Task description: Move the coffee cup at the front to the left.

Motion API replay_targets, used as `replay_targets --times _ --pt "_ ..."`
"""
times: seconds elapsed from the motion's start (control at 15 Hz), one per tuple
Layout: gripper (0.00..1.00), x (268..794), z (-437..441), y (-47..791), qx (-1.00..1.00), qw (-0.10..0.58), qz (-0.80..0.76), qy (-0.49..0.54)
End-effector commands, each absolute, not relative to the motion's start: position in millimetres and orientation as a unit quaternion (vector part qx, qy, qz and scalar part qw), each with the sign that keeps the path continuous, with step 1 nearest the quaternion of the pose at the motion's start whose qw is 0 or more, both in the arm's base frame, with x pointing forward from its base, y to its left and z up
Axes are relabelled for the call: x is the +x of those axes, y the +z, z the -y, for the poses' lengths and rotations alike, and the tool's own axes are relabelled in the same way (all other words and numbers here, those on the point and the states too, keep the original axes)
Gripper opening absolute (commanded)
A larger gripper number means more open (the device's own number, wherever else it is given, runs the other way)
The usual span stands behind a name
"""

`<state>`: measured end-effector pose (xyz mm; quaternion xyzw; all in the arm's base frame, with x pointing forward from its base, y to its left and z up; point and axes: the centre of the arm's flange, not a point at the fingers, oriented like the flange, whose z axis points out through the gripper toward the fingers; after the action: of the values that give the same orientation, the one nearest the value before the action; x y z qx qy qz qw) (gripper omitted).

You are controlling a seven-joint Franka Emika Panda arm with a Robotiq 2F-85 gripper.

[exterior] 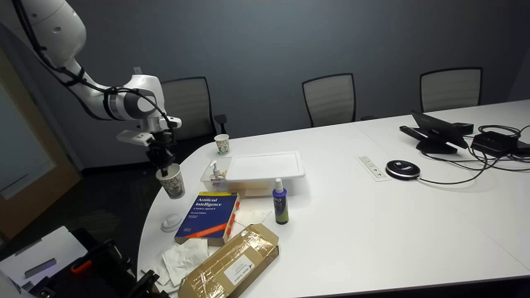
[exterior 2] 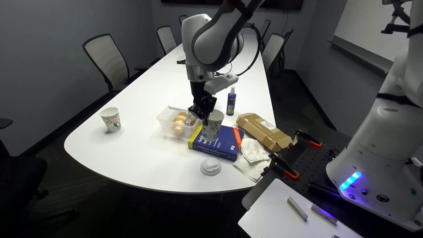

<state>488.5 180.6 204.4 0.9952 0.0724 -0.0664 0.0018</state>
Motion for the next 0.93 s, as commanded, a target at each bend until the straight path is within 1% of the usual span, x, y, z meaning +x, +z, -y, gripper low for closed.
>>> replay_targets --times 0.0,0.4,0.87 --pt "0.01 489.3 -197.4 172.7 0.990 -0.015 -0.133 -0.044" --pt "0.01 496.3 -214.0 115.3 0.982 -0.020 -0.184 -0.044" --pt "0.01 503.5 -241.9 91.0 0.970 0.002 -0.240 -0.037"
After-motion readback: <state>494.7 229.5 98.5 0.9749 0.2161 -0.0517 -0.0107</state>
